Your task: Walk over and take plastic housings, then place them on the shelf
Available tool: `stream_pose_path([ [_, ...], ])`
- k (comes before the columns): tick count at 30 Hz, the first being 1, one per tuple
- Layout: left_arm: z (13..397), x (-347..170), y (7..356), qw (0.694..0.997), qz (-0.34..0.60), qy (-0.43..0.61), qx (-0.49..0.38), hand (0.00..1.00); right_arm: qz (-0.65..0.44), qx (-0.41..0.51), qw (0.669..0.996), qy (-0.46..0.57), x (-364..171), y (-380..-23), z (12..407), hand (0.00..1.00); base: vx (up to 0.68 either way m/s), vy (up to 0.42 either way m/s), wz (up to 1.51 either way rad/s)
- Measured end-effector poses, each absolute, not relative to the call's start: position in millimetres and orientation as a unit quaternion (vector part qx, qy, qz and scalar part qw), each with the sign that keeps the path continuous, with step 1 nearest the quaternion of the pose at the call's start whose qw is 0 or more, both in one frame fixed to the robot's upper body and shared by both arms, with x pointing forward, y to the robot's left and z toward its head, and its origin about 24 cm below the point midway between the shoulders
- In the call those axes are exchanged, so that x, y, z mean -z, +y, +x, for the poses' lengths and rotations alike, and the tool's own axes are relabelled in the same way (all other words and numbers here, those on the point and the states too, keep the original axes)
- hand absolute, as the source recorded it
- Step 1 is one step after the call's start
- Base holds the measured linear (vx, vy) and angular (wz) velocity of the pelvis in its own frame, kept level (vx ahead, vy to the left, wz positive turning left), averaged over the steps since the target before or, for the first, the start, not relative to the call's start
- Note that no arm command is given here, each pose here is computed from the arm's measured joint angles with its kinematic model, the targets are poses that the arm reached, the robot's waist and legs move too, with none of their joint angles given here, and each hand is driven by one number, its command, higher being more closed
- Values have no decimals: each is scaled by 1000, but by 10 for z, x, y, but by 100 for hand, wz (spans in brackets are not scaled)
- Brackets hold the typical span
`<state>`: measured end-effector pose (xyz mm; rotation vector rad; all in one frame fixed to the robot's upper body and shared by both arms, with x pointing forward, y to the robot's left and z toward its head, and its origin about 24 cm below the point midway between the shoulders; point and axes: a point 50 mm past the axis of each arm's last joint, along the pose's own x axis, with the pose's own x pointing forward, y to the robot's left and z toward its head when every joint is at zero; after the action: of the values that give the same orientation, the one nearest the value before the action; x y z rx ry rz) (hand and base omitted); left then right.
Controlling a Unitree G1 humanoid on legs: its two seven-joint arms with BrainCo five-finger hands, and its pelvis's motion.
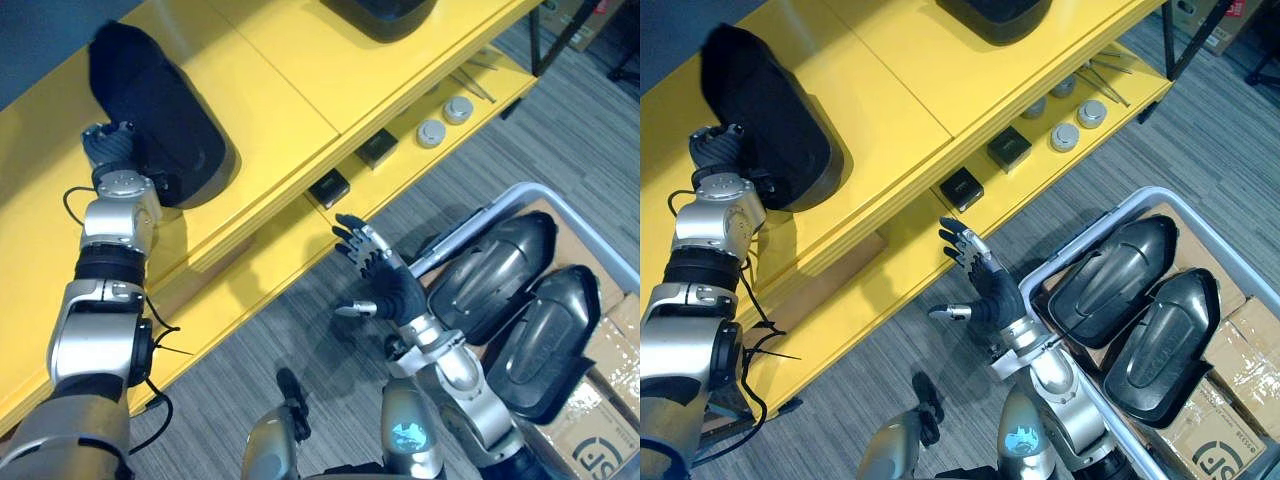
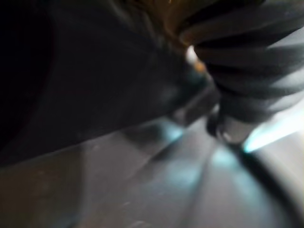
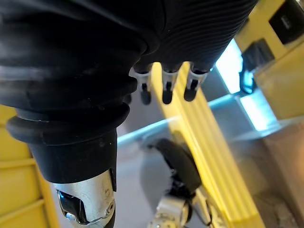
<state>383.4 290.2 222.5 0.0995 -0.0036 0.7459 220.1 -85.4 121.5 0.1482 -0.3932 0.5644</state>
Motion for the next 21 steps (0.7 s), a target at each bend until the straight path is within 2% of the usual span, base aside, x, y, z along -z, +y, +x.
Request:
stream_pose_path([
  [5, 3819, -2239, 2919, 921, 13, -21, -388, 0, 74, -266, 942, -190, -1204, -865, 2208, 0, -18, -3, 6],
  [11, 3804, -2397, 2851, 907, -81, -112, -398, 0, 79, -256, 943, -200, -1215, -862, 2207, 0, 0, -1, 1],
  [16, 3702, -2786, 2591, 882, -196, -269, -332, 0, 75, -264, 935, -223, -1239, -839, 2182, 0, 3, 2, -5],
  [18, 3515, -3100, 2445, 858, -231, -369, -272, 0, 66, -274, 927, -247, -1280, -821, 2161, 0, 2, -1, -3],
  [21, 3233, -3147, 2332, 839, -243, -445, -198, 0, 62, -273, 919, -278, -1359, -827, 2169, 0, 27, -3, 5],
])
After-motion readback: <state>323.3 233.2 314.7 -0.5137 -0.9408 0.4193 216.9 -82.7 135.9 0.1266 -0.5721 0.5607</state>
